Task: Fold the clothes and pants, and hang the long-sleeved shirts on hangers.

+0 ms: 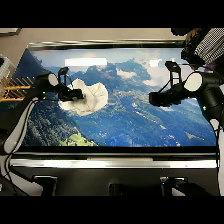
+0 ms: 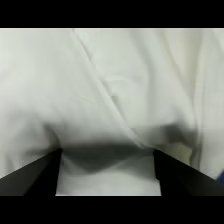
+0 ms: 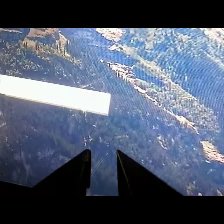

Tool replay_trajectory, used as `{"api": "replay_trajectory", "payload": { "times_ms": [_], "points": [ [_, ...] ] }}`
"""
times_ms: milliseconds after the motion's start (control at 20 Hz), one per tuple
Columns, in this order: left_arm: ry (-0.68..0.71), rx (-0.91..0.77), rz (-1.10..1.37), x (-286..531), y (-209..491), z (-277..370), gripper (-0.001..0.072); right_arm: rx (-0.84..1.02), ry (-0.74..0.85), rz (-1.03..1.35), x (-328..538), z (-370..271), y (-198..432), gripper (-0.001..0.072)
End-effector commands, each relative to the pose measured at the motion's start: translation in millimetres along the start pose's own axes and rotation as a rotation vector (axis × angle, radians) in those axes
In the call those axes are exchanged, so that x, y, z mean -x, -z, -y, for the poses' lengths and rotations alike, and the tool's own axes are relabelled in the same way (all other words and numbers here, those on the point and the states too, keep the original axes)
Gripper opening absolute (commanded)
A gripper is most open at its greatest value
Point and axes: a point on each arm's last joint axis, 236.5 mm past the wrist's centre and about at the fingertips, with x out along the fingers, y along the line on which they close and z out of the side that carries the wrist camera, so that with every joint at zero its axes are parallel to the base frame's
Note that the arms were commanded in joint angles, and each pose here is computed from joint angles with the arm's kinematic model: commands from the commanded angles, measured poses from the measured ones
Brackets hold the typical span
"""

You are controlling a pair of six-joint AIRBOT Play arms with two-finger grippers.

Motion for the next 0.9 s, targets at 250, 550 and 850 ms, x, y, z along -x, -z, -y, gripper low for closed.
{"api": "replay_trajectory", "payload": {
  "times_ms": [250, 550, 850],
  "points": [
    [0.258, -0.033, -0.282, -12.7, 57.7, 76.1, 0.0013, -0.016, 0.005, -0.099, 2.6, 0.5, 23.8, 0.0225],
    [0.378, -0.244, -0.392, 20.2, 152.0, 232.9, 0.0012, 0.188, 0.038, -0.107, 52.2, 3.1, 50.6, 0.0188],
    [0.321, -0.273, -0.411, 14.9, 186.8, 259.7, 0.0110, 0.262, 0.094, -0.010, 68.6, 15.3, 65.5, 0.0189]
  ]
}}
